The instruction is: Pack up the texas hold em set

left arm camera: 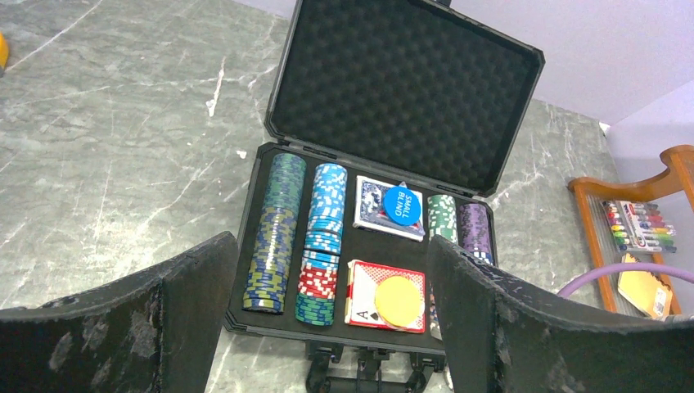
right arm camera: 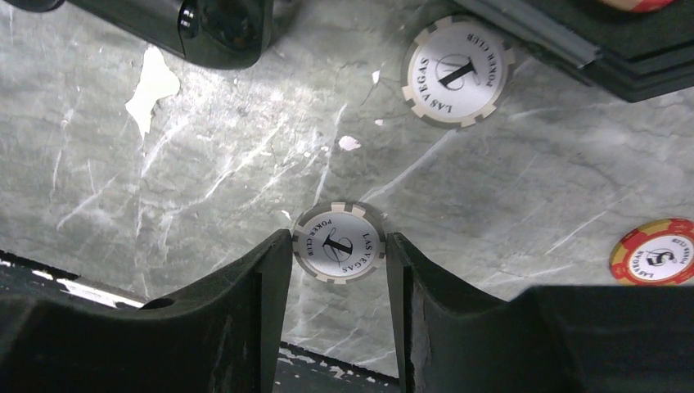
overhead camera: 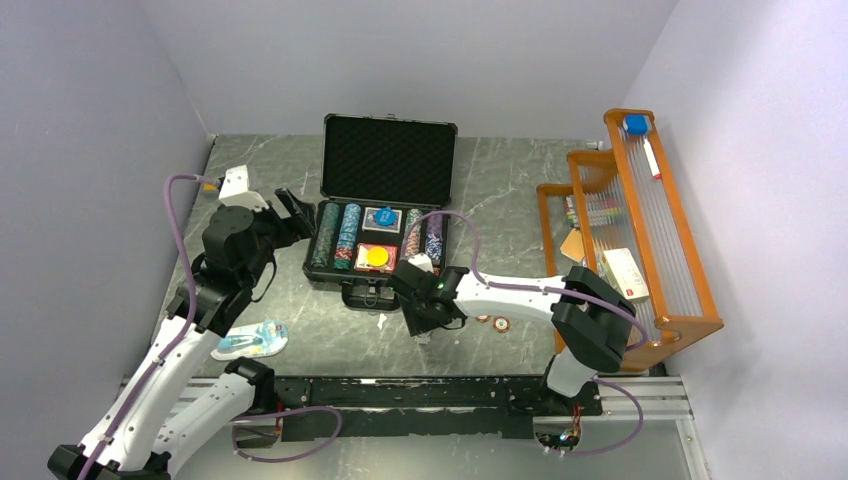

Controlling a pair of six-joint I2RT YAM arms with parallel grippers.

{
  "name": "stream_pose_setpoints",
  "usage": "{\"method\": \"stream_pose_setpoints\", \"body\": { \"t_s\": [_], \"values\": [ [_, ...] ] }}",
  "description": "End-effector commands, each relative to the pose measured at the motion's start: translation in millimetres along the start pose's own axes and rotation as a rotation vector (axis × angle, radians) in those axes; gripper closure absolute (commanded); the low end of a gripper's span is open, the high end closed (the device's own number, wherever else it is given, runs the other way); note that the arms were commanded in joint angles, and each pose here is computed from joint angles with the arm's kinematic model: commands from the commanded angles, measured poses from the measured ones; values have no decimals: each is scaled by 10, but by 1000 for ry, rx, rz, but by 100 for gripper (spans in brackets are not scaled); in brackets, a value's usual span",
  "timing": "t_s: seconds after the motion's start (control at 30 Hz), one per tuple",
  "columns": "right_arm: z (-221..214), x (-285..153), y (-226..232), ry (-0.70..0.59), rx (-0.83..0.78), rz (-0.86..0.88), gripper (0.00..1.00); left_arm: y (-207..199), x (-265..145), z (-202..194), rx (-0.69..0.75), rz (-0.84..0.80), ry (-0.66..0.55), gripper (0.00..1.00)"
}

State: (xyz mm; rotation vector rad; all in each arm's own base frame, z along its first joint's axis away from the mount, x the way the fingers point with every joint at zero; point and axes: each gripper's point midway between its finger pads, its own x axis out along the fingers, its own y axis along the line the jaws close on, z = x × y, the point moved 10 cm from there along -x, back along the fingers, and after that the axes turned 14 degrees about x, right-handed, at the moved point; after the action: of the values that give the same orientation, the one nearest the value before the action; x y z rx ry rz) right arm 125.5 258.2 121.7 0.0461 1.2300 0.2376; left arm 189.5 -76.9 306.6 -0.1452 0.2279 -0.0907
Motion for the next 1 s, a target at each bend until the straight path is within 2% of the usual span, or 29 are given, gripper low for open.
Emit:
{"method": "stream_pose_setpoints", "body": {
  "t_s": [0.0, 0.3, 0.53, 0.7, 0.97],
  "values": [
    [-95, 8, -10, 36, -1, 2, 51, -14, 8, -1, -4, -5, -8, 11],
    [-116, 57, 5, 42, -19, -11, 48, -13, 12, -1, -3, -4, -8, 10],
    [-64, 4, 38, 25, -15, -21, 36, -12, 15, -2, -2, -3, -7, 10],
    [89, -26, -25, -87, 59, -71, 31, -13, 11, 2, -2, -4, -10, 10],
    [340, 180, -144, -277, 203, -80, 29, -9, 8, 0, -1, -2, -8, 10]
  ]
}}
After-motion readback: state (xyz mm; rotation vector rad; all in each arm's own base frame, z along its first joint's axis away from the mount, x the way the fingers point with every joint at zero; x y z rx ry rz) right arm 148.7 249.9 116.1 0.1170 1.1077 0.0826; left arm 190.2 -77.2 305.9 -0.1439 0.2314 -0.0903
